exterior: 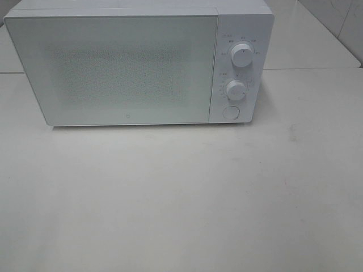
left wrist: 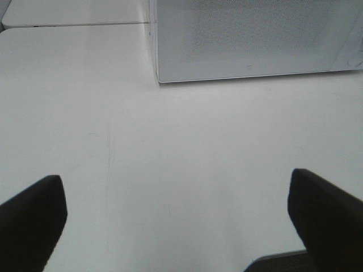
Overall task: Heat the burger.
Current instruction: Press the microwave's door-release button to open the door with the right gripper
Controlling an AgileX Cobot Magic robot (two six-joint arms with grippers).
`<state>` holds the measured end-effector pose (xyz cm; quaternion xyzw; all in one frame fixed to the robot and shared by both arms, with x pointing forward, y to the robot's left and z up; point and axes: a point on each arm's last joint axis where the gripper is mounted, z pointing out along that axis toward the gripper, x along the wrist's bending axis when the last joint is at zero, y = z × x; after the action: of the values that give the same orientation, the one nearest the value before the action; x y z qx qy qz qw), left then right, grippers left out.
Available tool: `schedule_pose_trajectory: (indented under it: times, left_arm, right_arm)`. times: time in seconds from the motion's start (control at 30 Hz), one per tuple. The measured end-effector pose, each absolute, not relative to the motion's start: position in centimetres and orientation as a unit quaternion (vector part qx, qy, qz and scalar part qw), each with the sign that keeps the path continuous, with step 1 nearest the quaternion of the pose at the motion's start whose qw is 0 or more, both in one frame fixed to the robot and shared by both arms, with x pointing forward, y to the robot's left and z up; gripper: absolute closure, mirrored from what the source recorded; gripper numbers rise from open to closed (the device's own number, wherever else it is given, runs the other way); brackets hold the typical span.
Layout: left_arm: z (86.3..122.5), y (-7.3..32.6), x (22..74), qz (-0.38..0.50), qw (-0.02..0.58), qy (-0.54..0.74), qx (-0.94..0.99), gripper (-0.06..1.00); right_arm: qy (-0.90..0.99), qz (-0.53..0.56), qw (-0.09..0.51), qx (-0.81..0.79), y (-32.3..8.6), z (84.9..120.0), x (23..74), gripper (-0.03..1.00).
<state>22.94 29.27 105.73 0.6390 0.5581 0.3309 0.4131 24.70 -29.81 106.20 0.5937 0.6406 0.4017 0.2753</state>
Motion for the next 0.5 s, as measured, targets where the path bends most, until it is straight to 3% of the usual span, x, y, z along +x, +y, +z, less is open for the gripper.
schedule_pose_trajectory:
  times: [0.5]
  left_arm:
    - [105.7,29.3,22.9,0.331,0.413,0.558,0.639,-0.03]
  right_arm:
    - [0.595,0.403,0.312,0.621,-30.1,105.0,23.2,0.26]
